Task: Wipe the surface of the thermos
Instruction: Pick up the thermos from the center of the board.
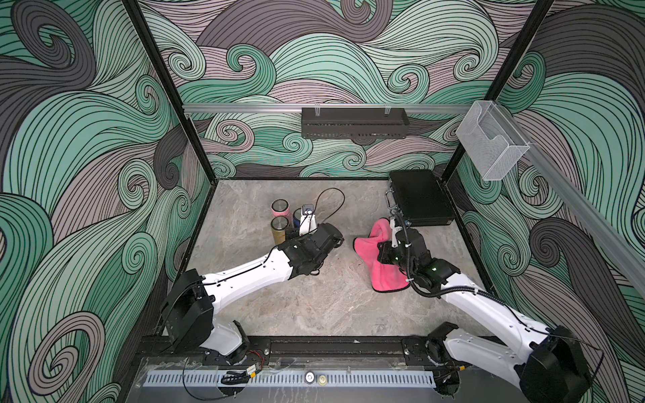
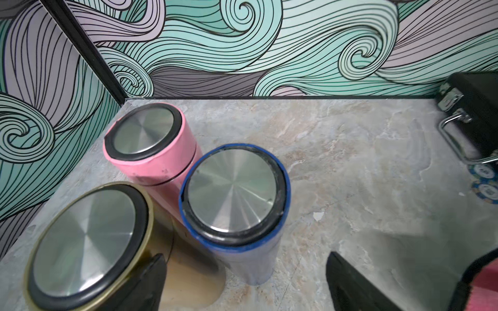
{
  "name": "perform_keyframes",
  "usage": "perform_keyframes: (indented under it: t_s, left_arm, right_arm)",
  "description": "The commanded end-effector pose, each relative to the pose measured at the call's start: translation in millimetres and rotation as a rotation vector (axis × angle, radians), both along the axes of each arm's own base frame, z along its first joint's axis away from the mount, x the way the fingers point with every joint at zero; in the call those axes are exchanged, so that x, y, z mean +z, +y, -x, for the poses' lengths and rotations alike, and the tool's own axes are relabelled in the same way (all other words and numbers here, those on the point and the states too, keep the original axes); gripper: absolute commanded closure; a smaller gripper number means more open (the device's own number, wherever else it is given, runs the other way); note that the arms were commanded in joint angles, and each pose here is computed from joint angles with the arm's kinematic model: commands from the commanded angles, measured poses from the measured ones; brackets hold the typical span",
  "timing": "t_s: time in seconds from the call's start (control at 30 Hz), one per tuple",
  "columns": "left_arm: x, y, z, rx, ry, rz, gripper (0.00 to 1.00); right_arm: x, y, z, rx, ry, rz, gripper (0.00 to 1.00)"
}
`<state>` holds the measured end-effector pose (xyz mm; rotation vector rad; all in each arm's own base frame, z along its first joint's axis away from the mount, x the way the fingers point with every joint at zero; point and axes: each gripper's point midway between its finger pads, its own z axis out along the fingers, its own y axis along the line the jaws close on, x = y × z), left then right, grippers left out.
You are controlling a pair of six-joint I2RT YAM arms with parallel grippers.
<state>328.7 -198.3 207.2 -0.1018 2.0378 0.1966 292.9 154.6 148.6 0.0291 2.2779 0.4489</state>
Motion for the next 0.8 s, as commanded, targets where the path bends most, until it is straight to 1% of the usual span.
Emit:
perform_keyframes:
  t_s: [0.0,0.4,0.63,0.77]
  left_arm:
    - [8,3,-4,0.036,-0.014,-0.023,0.06]
    - [-10,4,-31,0.067,0.009,-0.003,0.05]
    - [-17,1,-48,0.078,0.004,0.004,0.05]
    - [-25,-4,-56,0.059,0.014,0.033,0.09]
  right_arm:
    - [8,-2,0,-0.014,-0.026,-0.014,1.0]
    - [18,-8,7,-0.015,-0.05,-0.015,1.0]
    - [20,-9,9,-0.015,-0.058,-0.017,1.0]
    - [20,-9,10,-0.013,-0.059,-0.015,1.0]
